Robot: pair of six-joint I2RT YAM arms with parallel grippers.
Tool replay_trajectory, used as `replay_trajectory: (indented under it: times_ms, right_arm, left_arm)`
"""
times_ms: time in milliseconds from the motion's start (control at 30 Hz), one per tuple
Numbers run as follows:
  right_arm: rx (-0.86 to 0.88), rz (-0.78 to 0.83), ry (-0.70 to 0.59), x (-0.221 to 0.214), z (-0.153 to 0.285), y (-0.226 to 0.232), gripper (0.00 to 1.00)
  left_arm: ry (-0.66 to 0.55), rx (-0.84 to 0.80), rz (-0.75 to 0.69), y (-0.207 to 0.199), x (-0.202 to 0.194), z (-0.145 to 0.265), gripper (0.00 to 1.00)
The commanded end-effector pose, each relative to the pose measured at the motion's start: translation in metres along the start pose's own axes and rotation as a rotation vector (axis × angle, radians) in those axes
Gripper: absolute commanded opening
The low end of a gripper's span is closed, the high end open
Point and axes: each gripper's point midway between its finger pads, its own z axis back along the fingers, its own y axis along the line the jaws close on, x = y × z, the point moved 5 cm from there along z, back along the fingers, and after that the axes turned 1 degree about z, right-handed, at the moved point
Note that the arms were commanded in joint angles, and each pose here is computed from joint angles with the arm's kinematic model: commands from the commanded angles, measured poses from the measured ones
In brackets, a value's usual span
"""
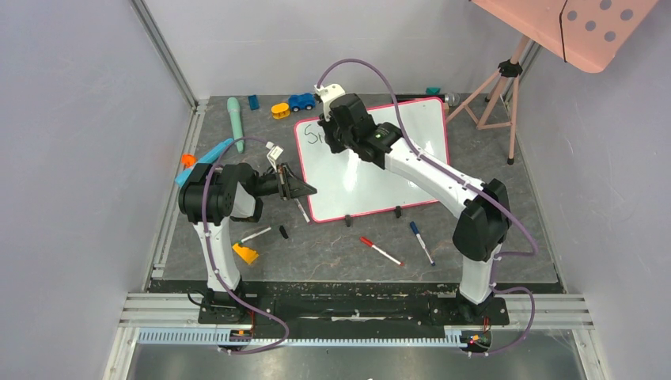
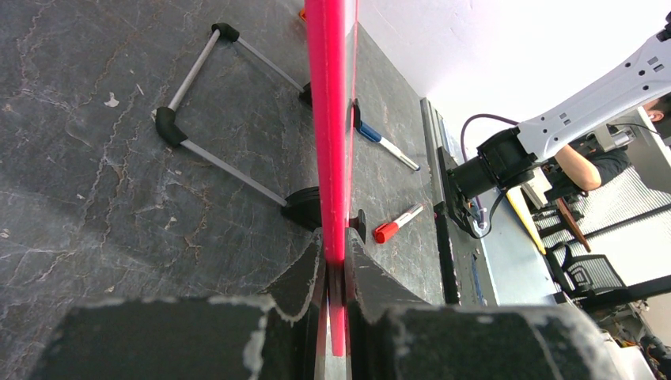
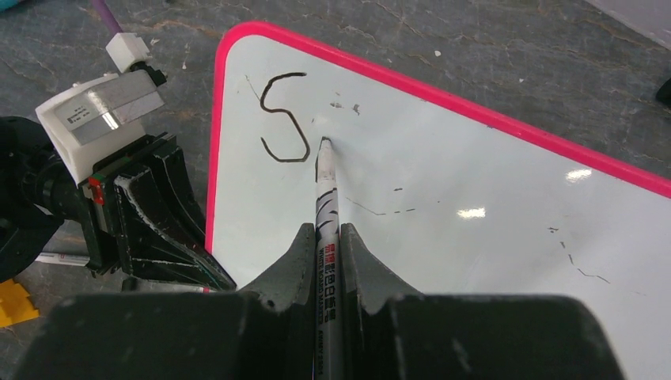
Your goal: Write a sentence on the whiteboard
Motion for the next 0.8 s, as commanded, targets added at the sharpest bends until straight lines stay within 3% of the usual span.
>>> replay_trajectory:
  times_ms: [0,767]
  right_arm:
    - [-0.052,-0.001,-0.013,0.009,-0.005,-0.015,0.00]
    - [-0.067,-0.008,0.041,-0.019,0.006,-0.025,0.00]
  left_arm:
    - [0.038,-0.046,-0.098,-0.005,-0.008,0.000,0.02]
    - [0.036,-0.045,-0.095,-0.005,-0.008,-0.001,0.02]
